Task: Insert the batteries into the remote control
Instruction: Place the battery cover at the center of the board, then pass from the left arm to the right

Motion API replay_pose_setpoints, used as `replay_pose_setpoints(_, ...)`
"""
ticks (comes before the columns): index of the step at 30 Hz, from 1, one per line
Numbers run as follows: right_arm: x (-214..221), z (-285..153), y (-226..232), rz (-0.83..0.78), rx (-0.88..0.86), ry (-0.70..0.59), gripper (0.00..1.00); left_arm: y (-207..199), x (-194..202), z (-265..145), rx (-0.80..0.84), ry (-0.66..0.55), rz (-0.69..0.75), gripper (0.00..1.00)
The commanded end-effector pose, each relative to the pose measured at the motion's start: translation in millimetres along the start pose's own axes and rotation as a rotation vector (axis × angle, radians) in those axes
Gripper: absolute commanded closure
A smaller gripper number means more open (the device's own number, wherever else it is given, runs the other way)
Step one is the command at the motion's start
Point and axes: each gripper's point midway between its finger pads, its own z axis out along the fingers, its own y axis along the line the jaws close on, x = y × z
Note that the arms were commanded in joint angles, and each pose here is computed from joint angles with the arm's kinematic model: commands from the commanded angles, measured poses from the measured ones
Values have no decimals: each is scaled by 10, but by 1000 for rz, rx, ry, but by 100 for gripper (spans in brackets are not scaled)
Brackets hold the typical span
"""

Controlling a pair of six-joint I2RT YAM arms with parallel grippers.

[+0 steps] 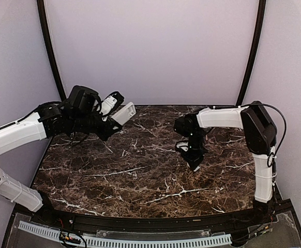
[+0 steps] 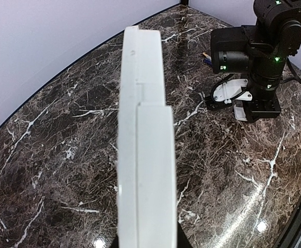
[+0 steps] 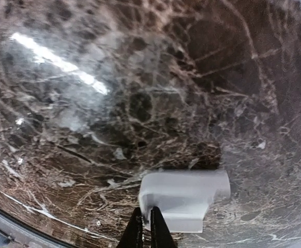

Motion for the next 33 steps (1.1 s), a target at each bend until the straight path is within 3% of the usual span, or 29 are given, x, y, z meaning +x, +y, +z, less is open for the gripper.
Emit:
replay_pose_setpoints(1, 82, 73, 0, -15, 3, 78, 88, -28, -45, -103, 15, -31, 7, 100)
replay_pose_setpoints(7, -33, -44, 45, -35, -10, 18, 73, -57, -51, -117, 30, -32, 13, 100)
replay_pose_setpoints(12, -274, -618, 285, -137, -97, -229, 62, -150, -71, -160, 85, -46, 26, 100)
replay_pose_setpoints(14, -370, -992, 428, -257, -79, -395, 53, -185, -86, -182, 107, -55, 32, 100)
replay_pose_setpoints(19, -269, -2202, 1005, -728, 94, -1034, 47, -361, -106, -243, 209, -67, 44, 100)
replay_pose_setpoints(20, -160, -2392, 1139, -840, 131, -1167, 31, -391, -106, -255, 226, -68, 44, 100)
replay_pose_setpoints(21, -37, -2556, 1278, -963, 174, -1299, 6, -441, -108, -275, 256, -68, 45, 100)
replay_pose_setpoints(22, 98, -2758, 1421, -1089, 245, -1457, 2, -474, -108, -288, 275, -68, 46, 100)
replay_pose_setpoints(24, 341, -2936, 1633, -1273, 377, -1649, 1, -571, -100, -323, 327, -64, 51, 100)
replay_pose_setpoints(27, 363, -3120, 1785, -1347, 538, -1728, 1, -726, -87, -388, 415, -60, 60, 100)
replay_pose_setpoints(33, 21, -3038, 2006, -1521, 867, -1604, 2, -861, -60, -420, 497, -32, 56, 100)
